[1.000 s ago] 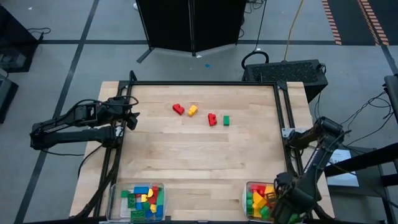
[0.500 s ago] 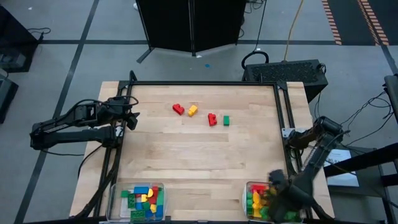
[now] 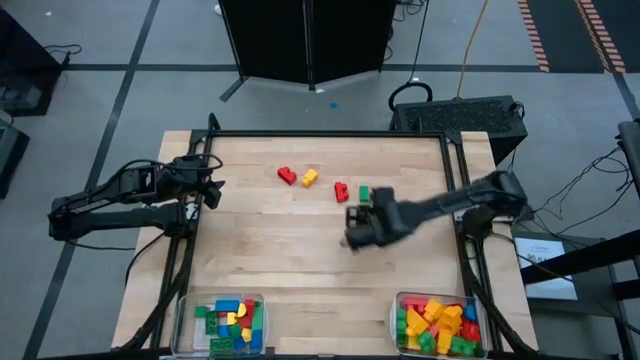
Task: Sort blocks by size
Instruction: Put the green triangular block into the left transparent bin
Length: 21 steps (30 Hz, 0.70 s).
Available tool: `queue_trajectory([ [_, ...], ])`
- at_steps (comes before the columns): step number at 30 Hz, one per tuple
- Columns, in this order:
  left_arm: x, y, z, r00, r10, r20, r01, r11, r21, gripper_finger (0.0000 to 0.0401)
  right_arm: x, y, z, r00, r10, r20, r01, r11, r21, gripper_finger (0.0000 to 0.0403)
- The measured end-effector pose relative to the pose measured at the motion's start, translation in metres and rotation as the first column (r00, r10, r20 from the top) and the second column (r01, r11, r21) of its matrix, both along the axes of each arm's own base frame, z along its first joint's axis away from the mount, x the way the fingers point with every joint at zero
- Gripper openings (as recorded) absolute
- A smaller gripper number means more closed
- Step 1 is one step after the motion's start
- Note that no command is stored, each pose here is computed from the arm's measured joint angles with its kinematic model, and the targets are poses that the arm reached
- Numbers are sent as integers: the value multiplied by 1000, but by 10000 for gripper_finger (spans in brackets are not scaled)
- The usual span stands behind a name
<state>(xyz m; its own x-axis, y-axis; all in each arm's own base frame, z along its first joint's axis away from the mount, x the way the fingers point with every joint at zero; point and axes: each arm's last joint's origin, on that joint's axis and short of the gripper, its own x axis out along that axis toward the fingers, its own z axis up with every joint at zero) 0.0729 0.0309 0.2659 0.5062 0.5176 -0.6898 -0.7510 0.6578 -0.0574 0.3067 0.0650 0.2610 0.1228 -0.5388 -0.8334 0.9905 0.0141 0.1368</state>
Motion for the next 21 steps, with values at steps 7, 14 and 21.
queue_trajectory([
  [7, 0, 0, 0, 1000, 0, 0, 0, 1000, 0, 255, 24, -60, -36, 993, 21, -119, -41, 986, -164, 249],
  [14, 0, 0, 0, 1000, -1, 0, 1, 1000, 0, 255, 20, -80, -79, 992, -14, -122, -6, 987, -161, 249],
  [21, 0, 0, 0, 1000, -3, -2, 3, 1000, 2, 255, 5, -87, -133, 998, -51, 41, 54, 995, -85, 249],
])
